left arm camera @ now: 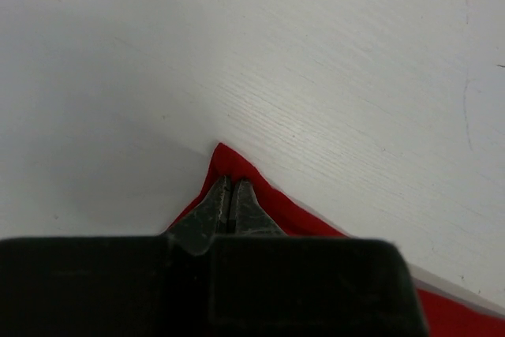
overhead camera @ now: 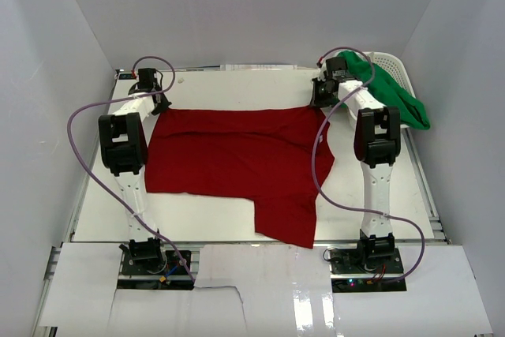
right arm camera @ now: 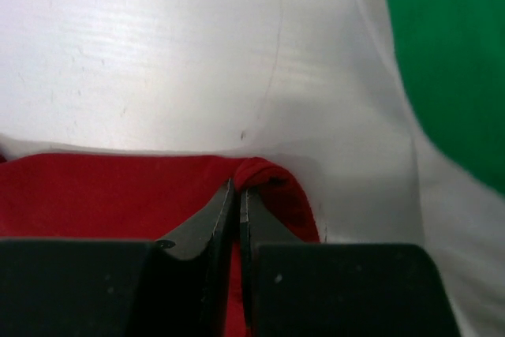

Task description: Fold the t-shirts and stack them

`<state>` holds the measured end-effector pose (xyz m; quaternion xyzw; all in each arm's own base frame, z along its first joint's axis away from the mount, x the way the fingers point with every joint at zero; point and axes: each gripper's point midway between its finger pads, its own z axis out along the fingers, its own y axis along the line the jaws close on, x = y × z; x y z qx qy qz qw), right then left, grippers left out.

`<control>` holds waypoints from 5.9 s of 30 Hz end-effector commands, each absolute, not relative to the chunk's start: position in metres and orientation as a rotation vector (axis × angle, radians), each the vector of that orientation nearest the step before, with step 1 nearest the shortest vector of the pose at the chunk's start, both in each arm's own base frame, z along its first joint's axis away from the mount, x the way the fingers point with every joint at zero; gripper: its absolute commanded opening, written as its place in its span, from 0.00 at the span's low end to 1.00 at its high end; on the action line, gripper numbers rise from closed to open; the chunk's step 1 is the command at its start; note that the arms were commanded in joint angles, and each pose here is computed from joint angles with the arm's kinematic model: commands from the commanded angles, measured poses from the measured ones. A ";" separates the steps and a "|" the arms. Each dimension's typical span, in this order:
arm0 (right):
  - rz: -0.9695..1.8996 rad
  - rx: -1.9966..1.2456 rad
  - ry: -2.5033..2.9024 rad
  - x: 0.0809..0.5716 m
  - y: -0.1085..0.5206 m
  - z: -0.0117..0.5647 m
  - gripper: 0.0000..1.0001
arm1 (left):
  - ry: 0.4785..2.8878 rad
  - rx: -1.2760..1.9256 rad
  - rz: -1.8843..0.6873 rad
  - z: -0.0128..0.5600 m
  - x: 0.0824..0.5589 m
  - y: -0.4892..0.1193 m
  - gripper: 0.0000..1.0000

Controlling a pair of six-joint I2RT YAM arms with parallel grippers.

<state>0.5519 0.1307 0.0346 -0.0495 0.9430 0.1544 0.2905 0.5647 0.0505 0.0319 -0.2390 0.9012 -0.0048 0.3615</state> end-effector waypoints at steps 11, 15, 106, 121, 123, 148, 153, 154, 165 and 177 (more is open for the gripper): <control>0.435 -0.127 2.366 0.617 0.140 0.050 0.08 | 2.396 -0.738 0.109 0.003 0.534 0.082 0.00; 0.393 -0.127 2.336 0.625 0.135 0.051 0.08 | 2.384 -0.756 0.114 0.000 0.539 0.089 0.00; 0.829 -0.735 2.246 0.526 0.253 0.053 0.59 | 2.327 -0.080 -1.370 0.102 0.558 -0.309 0.36; 0.888 -0.755 2.227 0.516 0.257 0.072 0.59 | 2.508 -0.125 -1.192 0.027 0.542 -0.299 0.35; 0.907 -0.753 2.232 0.512 0.258 0.072 0.58 | 2.532 -0.132 -1.177 0.020 0.538 -0.298 0.35; 0.974 -0.765 2.233 0.480 0.267 0.108 0.42 | 2.609 -0.110 -1.059 -0.002 0.529 -0.299 0.35; 1.019 -0.761 2.266 0.471 0.270 0.103 0.37 | 2.632 -0.109 -1.029 -0.006 0.527 -0.296 0.35; 1.030 -0.758 2.271 0.469 0.270 0.102 0.36 | 2.635 -0.106 -1.027 -0.007 0.527 -0.295 0.35; 1.159 -0.717 2.304 0.433 0.275 0.099 0.40 | 2.646 -0.105 -1.018 -0.007 0.525 -0.294 0.35; 1.453 -0.725 2.225 0.378 0.305 0.122 0.41 | 2.661 -0.105 -1.020 -0.010 0.521 -0.293 0.36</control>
